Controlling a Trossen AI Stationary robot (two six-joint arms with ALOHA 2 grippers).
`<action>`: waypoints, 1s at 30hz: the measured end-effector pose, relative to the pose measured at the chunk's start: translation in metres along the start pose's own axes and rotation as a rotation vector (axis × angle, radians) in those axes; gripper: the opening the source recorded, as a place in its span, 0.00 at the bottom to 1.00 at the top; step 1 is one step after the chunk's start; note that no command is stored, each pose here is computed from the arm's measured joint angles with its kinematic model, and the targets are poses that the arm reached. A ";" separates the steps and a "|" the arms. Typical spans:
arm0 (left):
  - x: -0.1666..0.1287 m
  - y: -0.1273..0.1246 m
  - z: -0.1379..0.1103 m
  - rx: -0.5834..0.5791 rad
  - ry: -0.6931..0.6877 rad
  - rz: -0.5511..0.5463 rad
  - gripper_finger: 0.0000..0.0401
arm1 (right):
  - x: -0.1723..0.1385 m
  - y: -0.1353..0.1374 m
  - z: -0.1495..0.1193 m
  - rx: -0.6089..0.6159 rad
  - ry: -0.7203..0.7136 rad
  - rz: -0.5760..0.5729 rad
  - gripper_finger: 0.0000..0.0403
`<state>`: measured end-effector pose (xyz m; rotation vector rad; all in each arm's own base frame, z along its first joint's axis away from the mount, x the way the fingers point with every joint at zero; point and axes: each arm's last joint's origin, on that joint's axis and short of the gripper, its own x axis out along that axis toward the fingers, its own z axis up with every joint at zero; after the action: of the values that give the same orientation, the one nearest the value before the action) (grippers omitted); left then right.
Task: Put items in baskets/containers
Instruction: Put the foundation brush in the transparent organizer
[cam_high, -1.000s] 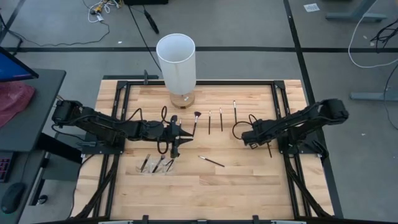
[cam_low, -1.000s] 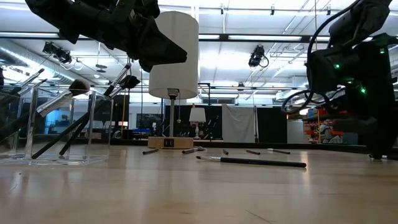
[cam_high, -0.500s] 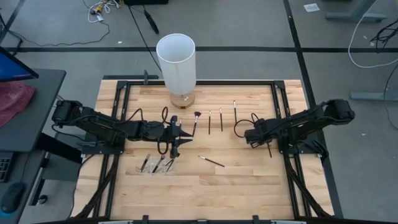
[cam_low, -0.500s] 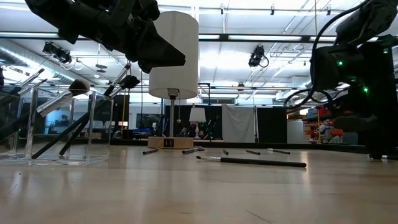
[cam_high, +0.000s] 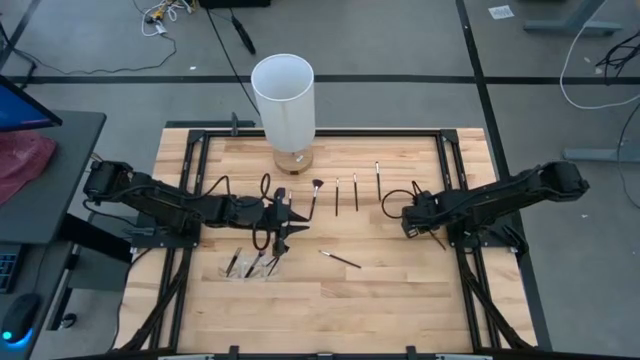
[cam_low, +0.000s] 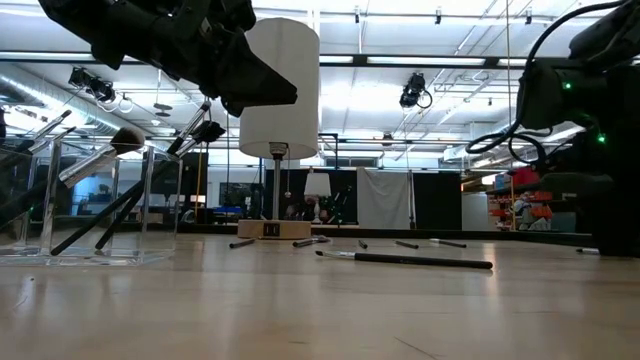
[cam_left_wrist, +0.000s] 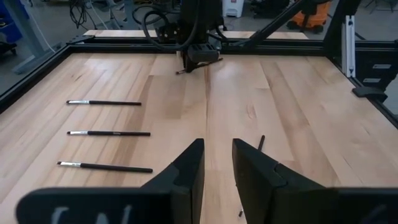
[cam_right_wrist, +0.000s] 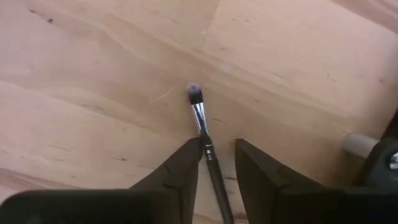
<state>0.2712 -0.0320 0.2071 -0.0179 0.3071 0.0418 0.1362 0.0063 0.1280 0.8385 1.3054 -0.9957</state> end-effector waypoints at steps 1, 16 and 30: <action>0.000 0.000 0.000 0.000 0.000 0.000 0.21 | 0.000 0.000 0.000 -0.005 -0.001 0.003 0.27; 0.000 0.000 0.000 -0.001 0.000 0.000 0.21 | 0.007 0.001 -0.011 -0.182 -0.087 -0.021 0.04; 0.000 0.000 0.000 -0.001 0.000 0.000 0.21 | 0.007 0.006 -0.029 -0.292 -0.271 0.002 0.01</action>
<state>0.2712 -0.0320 0.2072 -0.0190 0.3067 0.0424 0.1309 0.0350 0.1177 0.4641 1.1789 -0.8575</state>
